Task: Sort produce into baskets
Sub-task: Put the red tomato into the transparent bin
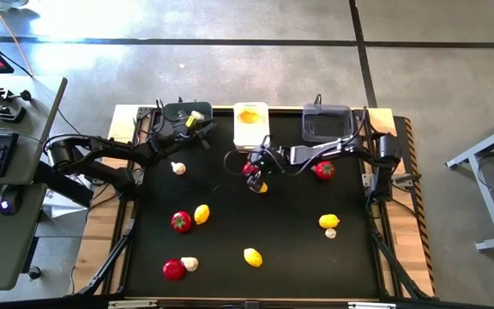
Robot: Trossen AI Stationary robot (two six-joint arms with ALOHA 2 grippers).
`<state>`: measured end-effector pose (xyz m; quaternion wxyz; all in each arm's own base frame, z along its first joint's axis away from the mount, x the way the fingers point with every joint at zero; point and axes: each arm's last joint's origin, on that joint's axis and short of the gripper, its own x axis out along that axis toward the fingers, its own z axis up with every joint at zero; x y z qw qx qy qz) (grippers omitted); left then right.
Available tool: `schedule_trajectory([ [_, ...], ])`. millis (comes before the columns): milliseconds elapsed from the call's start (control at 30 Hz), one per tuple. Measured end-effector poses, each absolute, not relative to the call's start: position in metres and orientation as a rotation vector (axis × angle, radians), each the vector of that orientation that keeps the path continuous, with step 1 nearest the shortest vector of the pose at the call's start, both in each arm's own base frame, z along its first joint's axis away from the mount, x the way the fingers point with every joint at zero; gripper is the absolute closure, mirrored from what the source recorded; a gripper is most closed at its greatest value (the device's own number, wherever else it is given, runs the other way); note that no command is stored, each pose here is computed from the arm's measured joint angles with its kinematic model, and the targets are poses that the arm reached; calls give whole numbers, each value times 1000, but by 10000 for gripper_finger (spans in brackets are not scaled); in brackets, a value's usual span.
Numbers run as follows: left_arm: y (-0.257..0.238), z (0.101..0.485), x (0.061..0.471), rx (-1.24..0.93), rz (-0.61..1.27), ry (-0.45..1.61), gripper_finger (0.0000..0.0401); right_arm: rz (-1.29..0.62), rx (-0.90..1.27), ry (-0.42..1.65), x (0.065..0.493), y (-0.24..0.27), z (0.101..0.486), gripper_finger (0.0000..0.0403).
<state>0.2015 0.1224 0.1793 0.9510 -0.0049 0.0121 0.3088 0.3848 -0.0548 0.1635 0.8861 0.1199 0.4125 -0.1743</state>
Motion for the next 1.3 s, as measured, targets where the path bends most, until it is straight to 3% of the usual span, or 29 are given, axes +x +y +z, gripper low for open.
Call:
schedule_trajectory([
  [333, 122, 188, 202, 33, 620, -55, 316, -280, -24, 960, 398, -74, 241, 153],
  [600, 122, 191, 201, 25, 619, -93, 316, -432, -9, 969, 341, -132, 281, 153],
  [967, 122, 189, 202, 28, 618, -70, 316, -861, 279, 990, 232, -195, 244, 154],
  [1300, 122, 189, 201, 29, 621, -70, 316, -1021, 378, 915, 190, -232, 230, 155],
])
